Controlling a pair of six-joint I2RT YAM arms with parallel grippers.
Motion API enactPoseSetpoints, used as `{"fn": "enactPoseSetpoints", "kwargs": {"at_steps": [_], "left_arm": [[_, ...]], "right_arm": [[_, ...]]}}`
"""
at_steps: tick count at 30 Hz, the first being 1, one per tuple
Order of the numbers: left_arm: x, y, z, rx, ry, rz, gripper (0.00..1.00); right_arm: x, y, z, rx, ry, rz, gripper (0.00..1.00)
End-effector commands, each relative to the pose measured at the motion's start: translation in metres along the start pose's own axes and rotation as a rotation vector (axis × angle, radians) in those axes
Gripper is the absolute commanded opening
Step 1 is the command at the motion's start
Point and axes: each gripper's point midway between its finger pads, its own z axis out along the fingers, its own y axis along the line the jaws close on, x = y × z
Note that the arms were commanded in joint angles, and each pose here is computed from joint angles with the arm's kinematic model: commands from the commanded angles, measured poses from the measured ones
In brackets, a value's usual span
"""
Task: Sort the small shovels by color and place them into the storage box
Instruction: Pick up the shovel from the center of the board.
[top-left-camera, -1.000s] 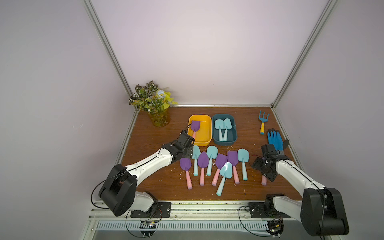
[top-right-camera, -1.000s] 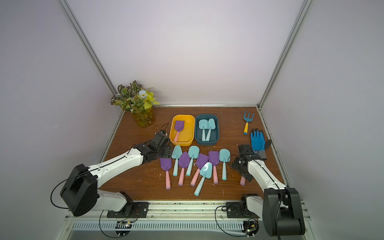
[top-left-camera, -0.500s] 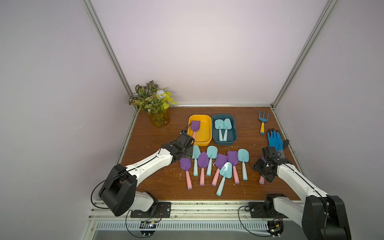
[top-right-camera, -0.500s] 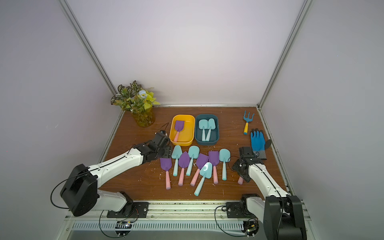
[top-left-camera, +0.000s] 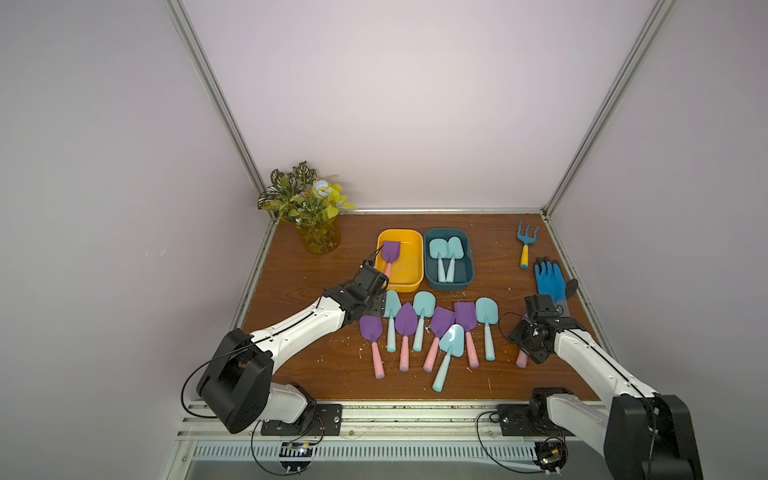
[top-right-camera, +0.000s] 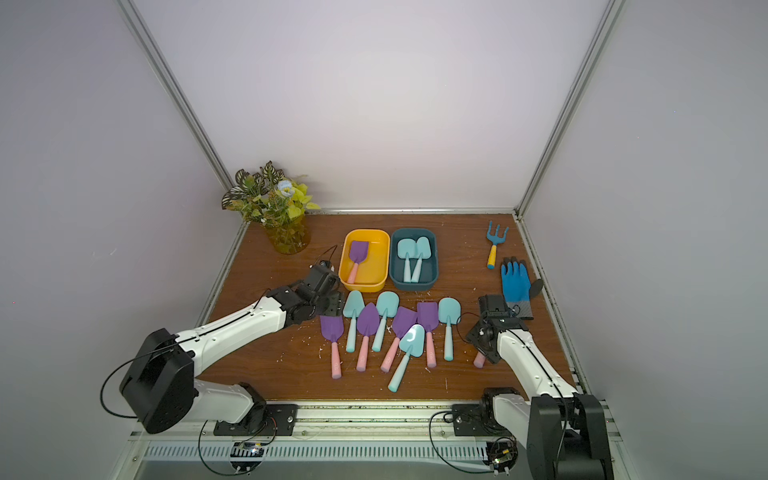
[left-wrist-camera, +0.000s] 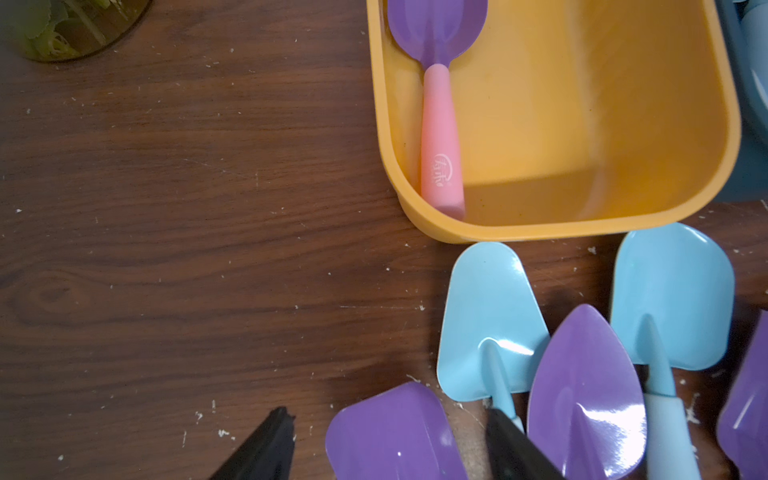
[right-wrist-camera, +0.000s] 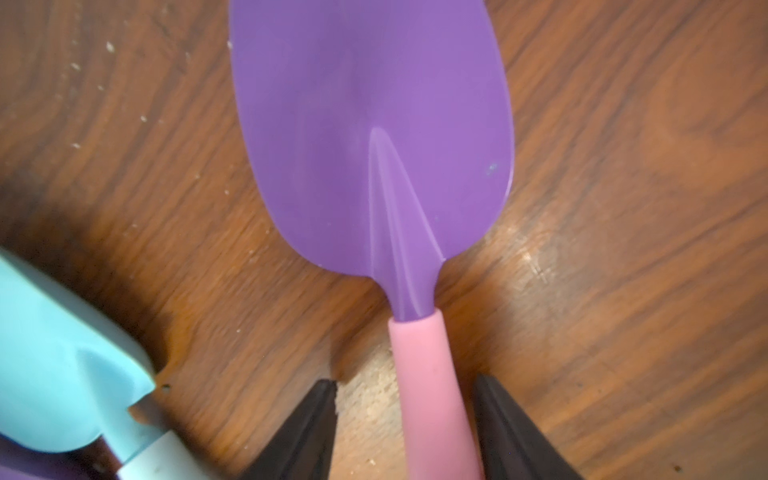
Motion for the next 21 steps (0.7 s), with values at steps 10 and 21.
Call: {"fn": "enactPoseSetpoints", "kwargs": {"at_steps": [10, 21], "left_arm": [[-0.009, 0.005, -0.008, -0.008, -0.021, -0.012, 0.75], [-0.02, 0.013, -0.021, -0.047, -0.037, -0.006, 0.75]], "right_arm": [[0.001, 0.009, -0.003, -0.05, 0.018, -0.001, 0.43], [-0.011, 0.017, -0.017, -0.078, -0.03, -0.041, 0.2]]}}
